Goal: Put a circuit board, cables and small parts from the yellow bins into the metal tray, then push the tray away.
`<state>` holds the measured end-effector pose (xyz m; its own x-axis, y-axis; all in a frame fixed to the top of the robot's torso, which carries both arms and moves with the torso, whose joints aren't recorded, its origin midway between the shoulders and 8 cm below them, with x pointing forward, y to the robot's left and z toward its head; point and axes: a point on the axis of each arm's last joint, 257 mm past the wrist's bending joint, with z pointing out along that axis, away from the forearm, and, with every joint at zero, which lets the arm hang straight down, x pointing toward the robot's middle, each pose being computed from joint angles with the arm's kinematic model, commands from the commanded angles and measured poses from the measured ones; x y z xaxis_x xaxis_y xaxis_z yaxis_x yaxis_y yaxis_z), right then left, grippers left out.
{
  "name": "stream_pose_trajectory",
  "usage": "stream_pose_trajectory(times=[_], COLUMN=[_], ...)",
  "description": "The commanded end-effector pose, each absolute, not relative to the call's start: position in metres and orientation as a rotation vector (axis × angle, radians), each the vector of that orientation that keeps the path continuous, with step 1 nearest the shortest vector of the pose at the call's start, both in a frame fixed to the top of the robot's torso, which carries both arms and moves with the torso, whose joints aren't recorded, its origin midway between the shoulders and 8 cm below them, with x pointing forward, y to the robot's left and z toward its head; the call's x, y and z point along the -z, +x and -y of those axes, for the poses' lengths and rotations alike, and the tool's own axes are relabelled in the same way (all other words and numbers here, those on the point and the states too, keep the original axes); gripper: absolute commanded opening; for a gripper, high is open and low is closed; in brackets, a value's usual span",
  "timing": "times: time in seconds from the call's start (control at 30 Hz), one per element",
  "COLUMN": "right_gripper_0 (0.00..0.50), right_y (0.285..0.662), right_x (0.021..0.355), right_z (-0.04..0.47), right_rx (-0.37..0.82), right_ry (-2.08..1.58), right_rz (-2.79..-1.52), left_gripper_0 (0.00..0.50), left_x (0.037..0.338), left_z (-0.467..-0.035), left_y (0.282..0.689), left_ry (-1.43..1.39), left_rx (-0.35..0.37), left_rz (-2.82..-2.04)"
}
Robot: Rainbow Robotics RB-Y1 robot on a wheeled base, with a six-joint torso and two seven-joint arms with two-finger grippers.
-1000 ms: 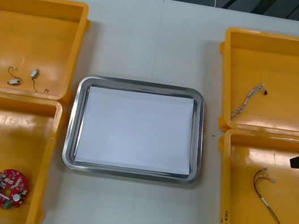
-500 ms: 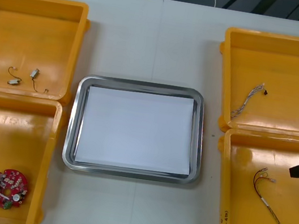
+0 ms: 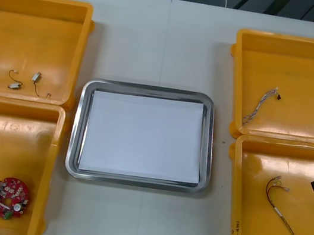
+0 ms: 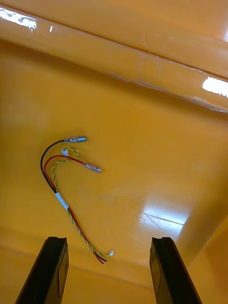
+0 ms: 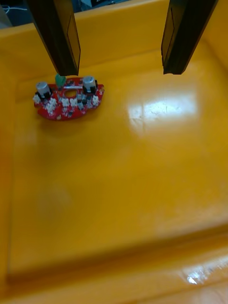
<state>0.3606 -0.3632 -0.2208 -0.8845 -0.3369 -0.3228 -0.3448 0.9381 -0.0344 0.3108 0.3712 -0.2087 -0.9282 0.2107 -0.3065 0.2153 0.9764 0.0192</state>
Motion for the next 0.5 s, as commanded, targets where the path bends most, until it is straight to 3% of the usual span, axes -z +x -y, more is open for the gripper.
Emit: stream_pose_trajectory(times=[0.03,0.5], right_gripper_0=[0.500,0.500], right_y=[0.338,0.304], right_x=[0.229,0.256], right_z=[0.368,0.351], right_rx=[0.018,0.017], right_ry=[-0.573,-0.682], right_rz=[-2.802,-2.853], left_gripper_0=[0.500,0.500], left_x=[0.217,0.241], left_z=[-0.365,-0.368], left_y=[0.284,0.252], left_ry=[0.351,0.690], left_rx=[-0.009,-0.037], left_rz=[-2.854,-2.865])
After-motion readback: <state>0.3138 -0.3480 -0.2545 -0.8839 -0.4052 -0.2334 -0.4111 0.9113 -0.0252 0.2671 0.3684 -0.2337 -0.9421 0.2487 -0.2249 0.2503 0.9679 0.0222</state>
